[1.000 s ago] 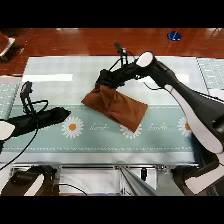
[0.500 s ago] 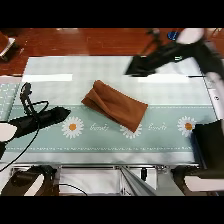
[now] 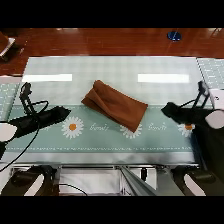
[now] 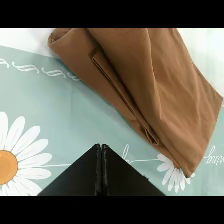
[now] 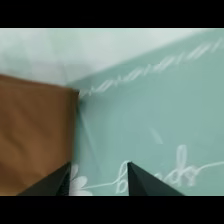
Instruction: Fold the shirts.
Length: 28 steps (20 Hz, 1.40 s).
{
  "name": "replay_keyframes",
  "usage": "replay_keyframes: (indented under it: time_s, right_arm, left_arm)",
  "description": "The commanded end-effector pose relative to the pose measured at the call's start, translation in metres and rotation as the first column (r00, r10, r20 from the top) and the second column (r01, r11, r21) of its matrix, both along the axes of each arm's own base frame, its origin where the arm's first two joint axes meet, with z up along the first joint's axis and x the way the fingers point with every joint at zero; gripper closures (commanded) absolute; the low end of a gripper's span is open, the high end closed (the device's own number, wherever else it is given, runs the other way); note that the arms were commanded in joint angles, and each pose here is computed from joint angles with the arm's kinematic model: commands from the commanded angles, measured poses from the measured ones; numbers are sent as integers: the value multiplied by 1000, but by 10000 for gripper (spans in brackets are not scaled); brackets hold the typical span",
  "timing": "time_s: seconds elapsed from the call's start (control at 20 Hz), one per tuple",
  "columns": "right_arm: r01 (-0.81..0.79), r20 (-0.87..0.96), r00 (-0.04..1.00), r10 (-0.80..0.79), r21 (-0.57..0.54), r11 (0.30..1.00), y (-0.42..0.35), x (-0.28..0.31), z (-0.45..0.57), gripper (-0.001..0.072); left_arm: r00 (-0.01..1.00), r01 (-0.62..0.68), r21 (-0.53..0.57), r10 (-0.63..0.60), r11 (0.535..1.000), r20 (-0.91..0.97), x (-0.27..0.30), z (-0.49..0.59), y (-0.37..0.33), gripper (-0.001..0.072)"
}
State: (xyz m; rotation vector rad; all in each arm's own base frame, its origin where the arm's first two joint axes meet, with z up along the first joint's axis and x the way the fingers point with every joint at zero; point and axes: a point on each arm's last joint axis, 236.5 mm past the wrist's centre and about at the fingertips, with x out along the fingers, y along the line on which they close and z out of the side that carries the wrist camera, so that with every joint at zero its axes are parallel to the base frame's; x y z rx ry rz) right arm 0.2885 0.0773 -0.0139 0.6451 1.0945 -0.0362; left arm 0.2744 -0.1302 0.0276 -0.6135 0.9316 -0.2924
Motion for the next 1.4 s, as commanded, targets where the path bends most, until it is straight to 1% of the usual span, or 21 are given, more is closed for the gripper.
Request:
replay_keyframes:
  time_s: [0.0,0.2,0.45,0.5,0.55,0.6,0.65,0.7,0.75,0.8,0.9,1.0,1.2,1.25,1.35]
  right_arm:
    - [68,-77,996,-54,193,979,39,-17,-52,301]
    - [-15,-144,987,64,320,947,79,-1,-68,301]
    - [-119,-243,941,236,416,902,111,6,-84,301]
    - [-130,-247,935,254,428,894,114,11,-86,308]
    - [-142,-239,933,269,443,885,119,17,-84,332]
    - [-162,-218,934,285,454,876,125,25,-82,373]
    - [-184,-206,931,302,451,873,130,32,-81,387]
    - [-227,-191,920,343,453,862,139,35,-80,458]
    - [-321,-150,891,428,457,829,153,35,-74,638]
    - [-401,-104,862,495,457,794,166,36,-64,689]
    - [-505,-23,823,567,426,750,182,50,-34,690]
    - [-586,41,786,617,370,721,188,67,8,690]
    - [-669,118,743,658,128,732,162,99,100,689]
    - [-671,134,740,659,88,736,151,102,123,690]
    - [-650,162,754,636,48,759,127,105,162,690]
  left_arm:
    - [1000,0,1,0,1000,0,0,0,0,689]
    - [1000,0,1,0,1000,0,0,0,0,689]
    - [1000,0,1,0,1000,0,0,0,0,689]
    - [1000,0,1,0,1000,0,0,0,0,689]
    - [1000,0,1,0,1000,0,0,0,0,689]
    - [1000,0,1,0,1000,0,0,0,0,689]
    - [1000,-2,1,2,1000,3,1,0,0,689]
    - [1000,-5,1,5,1000,6,1,1,1,689]
    - [1000,-7,1,7,1000,9,2,1,1,689]
    - [1000,-9,1,9,1000,12,3,2,1,689]
    - [1000,-8,0,8,1000,11,3,2,1,689]
    - [1000,-8,1,8,1000,12,3,2,1,689]
    - [1000,-8,1,8,1000,12,3,1,1,689]
    - [1000,-8,1,8,1000,11,3,1,1,689]
    - [1000,-6,1,6,1000,9,2,1,1,689]
